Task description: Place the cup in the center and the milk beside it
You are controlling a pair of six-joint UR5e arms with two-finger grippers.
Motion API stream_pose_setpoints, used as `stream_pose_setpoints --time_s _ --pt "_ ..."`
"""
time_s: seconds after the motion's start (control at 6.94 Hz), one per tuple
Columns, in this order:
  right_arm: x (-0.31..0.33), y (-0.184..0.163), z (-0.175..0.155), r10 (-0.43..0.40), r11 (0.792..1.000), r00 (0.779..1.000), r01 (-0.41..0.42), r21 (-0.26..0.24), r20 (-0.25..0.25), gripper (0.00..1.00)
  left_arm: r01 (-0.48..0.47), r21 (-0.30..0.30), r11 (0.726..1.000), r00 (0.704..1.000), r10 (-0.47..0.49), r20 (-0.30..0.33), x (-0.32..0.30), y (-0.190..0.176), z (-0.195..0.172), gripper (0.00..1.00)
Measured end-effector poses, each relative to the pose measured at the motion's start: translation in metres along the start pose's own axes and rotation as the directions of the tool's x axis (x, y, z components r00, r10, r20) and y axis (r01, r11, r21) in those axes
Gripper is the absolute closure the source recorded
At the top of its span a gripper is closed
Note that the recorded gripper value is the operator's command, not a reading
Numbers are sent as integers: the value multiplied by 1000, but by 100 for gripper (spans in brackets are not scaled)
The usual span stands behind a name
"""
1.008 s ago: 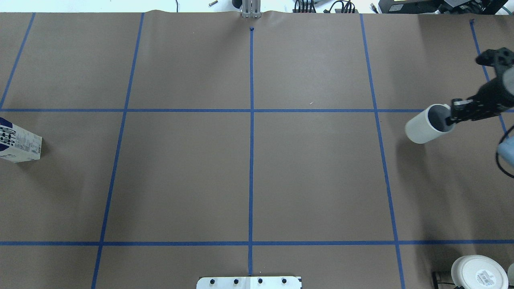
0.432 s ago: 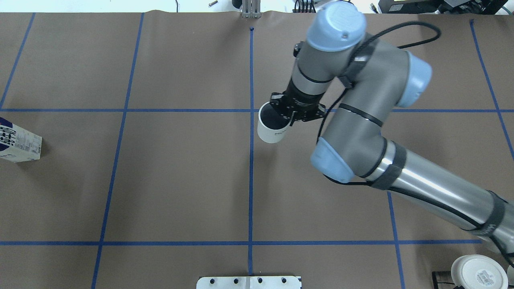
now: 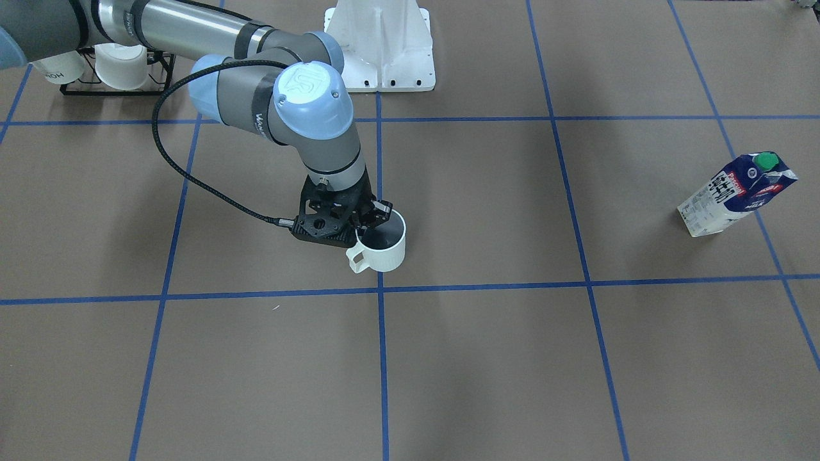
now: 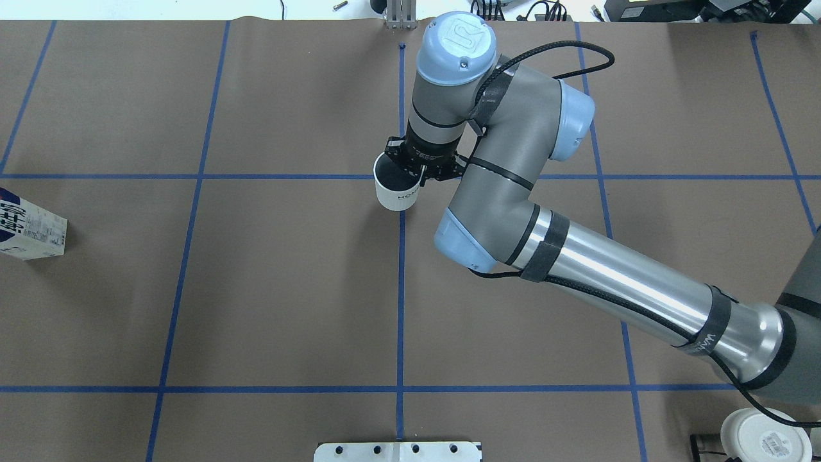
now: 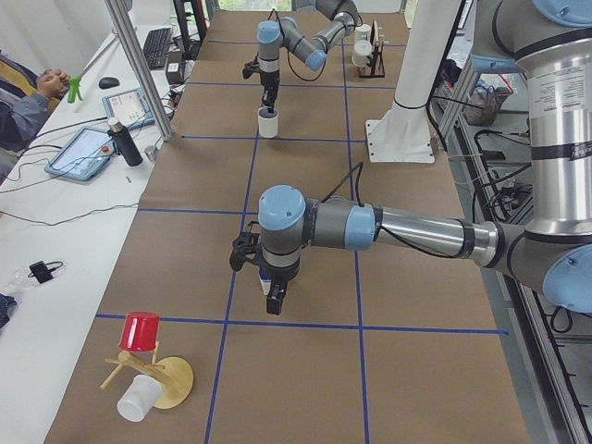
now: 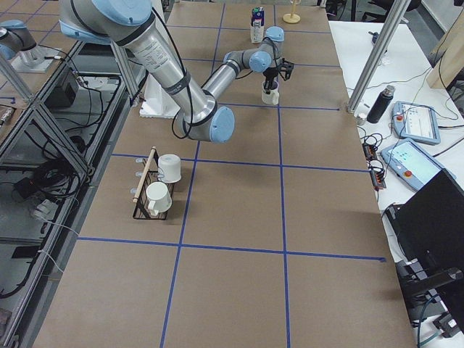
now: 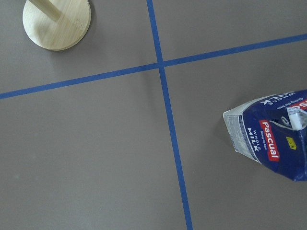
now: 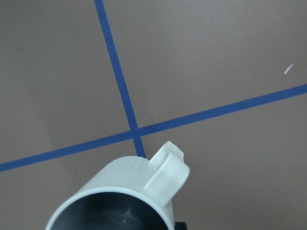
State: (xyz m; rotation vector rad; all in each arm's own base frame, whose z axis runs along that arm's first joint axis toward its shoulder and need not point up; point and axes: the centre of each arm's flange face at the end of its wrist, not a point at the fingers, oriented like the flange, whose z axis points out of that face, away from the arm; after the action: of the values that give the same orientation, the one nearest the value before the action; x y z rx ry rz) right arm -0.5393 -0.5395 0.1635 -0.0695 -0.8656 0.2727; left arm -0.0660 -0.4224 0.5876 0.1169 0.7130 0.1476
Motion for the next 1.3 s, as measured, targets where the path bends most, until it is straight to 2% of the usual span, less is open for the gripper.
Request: stream_pose_setpoints --time_s 0.43,0.58,0.72,1.01,1.3 --pt "0 -4 13 0 1000 1000 0 -1 -14 100 2 0 1000 1000 -2 0 0 0 0 2" --pt "1 -3 16 -4 1000 1000 4 -4 -17 70 2 0 1000 1000 -2 -2 0 0 0 2" --pt "1 -2 17 -7 1000 1000 7 -5 -19 1 4 -1 1000 1000 -4 -3 1 0 0 2" --pt "1 -1 17 -7 1000 1000 7 -7 -20 0 70 7 998 998 -70 -10 9 -7 1 2" --pt "5 -4 -3 -1 1000 1000 1 -14 0 0 167 42 985 984 -164 -63 36 -23 4 3"
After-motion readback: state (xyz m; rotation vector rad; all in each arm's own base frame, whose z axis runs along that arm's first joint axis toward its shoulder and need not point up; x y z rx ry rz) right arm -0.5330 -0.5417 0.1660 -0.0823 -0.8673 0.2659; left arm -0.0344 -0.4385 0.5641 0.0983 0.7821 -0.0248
